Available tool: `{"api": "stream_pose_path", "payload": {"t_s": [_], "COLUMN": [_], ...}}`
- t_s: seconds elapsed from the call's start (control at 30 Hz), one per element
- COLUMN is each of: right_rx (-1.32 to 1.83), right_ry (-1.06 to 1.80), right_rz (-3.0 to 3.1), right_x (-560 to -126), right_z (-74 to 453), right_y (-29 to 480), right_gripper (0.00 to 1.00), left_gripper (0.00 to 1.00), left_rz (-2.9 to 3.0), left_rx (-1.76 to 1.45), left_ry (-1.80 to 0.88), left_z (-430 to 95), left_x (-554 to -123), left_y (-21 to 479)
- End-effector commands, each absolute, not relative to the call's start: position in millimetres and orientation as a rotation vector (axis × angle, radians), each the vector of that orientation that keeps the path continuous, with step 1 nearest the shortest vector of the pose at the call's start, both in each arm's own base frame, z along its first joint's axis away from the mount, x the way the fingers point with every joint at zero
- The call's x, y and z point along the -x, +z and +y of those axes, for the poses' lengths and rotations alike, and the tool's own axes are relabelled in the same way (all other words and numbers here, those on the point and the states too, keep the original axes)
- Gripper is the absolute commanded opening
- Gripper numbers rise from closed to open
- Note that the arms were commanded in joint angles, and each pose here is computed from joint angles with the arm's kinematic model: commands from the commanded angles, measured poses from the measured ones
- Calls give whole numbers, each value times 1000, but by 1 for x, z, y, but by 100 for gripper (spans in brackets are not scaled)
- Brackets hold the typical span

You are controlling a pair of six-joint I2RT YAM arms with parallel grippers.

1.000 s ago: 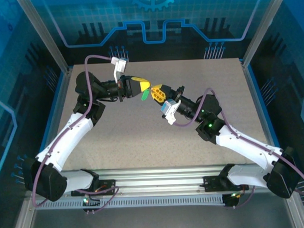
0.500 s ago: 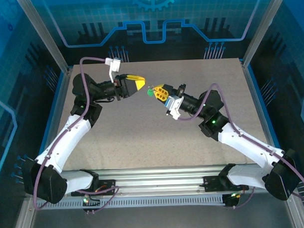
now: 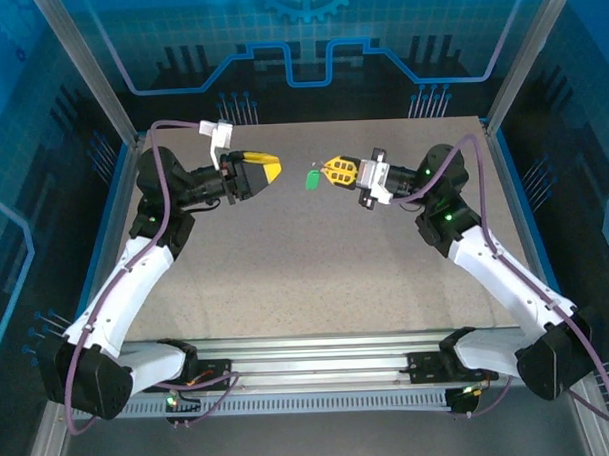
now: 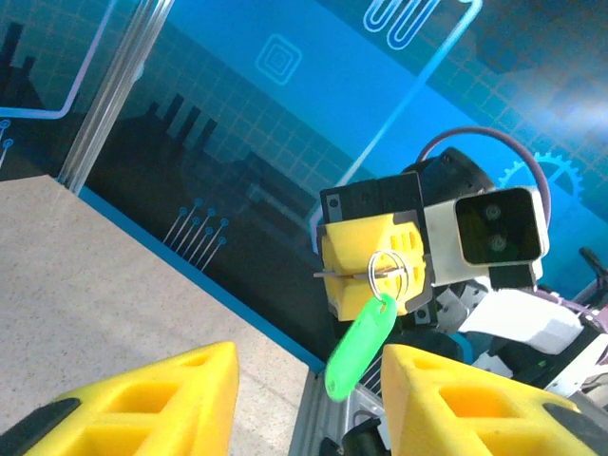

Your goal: Remove the keys from the keyring

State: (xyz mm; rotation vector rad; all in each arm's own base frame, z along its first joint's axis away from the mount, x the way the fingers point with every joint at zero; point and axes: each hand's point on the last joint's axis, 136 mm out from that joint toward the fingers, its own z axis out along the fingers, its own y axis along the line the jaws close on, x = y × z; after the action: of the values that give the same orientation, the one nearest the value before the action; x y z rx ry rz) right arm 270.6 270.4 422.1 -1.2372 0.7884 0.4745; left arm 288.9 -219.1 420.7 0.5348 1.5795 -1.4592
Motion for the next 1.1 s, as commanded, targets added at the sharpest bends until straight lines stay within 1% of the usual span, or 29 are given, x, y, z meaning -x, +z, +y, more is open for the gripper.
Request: {"api": "stream_pose_path", "payload": {"t_s": [0.0, 0.37, 0.5, 0.7, 1.07], "right_rx": [1278, 1354, 1357, 1368, 1391], "right_ry": [602, 746, 760, 781, 806], "right_rz": [821, 840, 837, 845, 859], "right_x": [-268, -267, -266, -266, -262], "right_z": [272, 281, 283, 286, 288], "right_y": [420, 416, 416, 410, 403], "right_gripper": [0, 0, 0, 0, 0], "left_gripper": [46, 49, 51, 50, 50], "left_rz": [1589, 1580, 1577, 1566, 1550], "left_rx": [-536, -580, -610, -696, -758], "left_ry": [-1419, -1491, -1540, -1599, -1633], "left_z": [-215, -221, -224, -240, -255], "left_x": [-289, -286, -282, -271, -266], "left_y": [414, 416, 417, 421, 427]}}
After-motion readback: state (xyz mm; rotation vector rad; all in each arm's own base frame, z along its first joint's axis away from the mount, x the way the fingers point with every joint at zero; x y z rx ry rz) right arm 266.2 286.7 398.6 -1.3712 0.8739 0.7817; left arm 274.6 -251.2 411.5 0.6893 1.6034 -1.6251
